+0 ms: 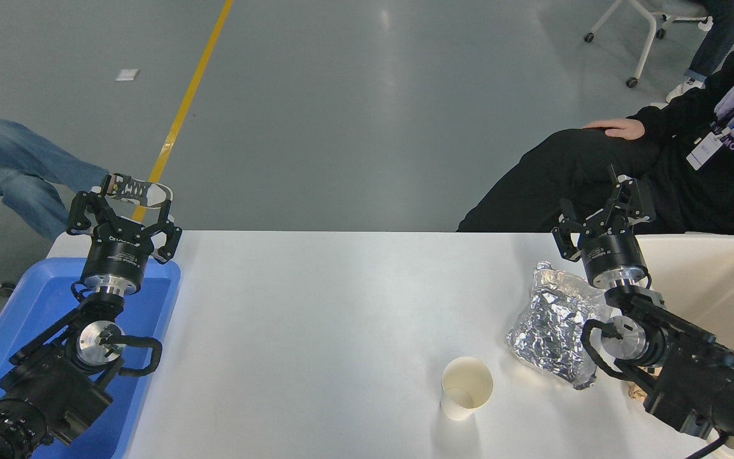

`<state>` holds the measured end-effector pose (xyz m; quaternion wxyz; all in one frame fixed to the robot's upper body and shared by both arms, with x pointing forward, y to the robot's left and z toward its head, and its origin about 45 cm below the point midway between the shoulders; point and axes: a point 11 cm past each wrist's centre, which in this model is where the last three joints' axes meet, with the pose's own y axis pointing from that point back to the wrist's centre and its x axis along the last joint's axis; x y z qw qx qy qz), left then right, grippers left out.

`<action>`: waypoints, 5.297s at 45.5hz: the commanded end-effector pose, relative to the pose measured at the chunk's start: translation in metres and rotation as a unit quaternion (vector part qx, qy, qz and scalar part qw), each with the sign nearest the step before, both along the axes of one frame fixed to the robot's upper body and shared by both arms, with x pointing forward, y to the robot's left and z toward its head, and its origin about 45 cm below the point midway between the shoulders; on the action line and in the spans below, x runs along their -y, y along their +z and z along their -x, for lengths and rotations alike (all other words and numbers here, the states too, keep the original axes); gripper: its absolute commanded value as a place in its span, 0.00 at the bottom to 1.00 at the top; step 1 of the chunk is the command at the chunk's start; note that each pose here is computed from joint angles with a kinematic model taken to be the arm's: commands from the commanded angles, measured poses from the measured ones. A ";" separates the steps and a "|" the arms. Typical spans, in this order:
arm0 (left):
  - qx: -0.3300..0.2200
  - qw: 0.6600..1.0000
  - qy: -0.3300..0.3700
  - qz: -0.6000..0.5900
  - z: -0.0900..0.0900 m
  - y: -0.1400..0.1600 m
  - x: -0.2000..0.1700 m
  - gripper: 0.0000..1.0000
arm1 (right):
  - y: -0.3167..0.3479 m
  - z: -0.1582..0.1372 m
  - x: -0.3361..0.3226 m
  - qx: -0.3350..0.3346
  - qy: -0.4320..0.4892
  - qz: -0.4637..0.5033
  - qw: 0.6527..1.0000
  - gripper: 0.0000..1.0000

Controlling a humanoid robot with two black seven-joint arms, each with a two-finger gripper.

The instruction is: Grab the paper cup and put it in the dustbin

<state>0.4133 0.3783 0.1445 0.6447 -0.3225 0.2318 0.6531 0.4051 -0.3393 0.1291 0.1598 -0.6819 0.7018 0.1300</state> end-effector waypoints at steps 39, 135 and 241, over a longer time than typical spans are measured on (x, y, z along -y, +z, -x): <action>0.004 1.000 0.003 0.000 0.000 0.001 -0.001 0.99 | -0.005 0.001 -0.007 -0.005 0.002 -0.005 1.000 1.00; 0.003 1.000 0.003 -0.001 0.000 0.001 -0.001 0.99 | 0.160 0.005 -0.047 -0.388 0.511 0.646 0.415 1.00; 0.003 1.000 0.003 -0.001 0.000 0.001 -0.001 0.99 | 0.031 0.085 -0.120 -0.395 0.598 0.547 0.432 0.90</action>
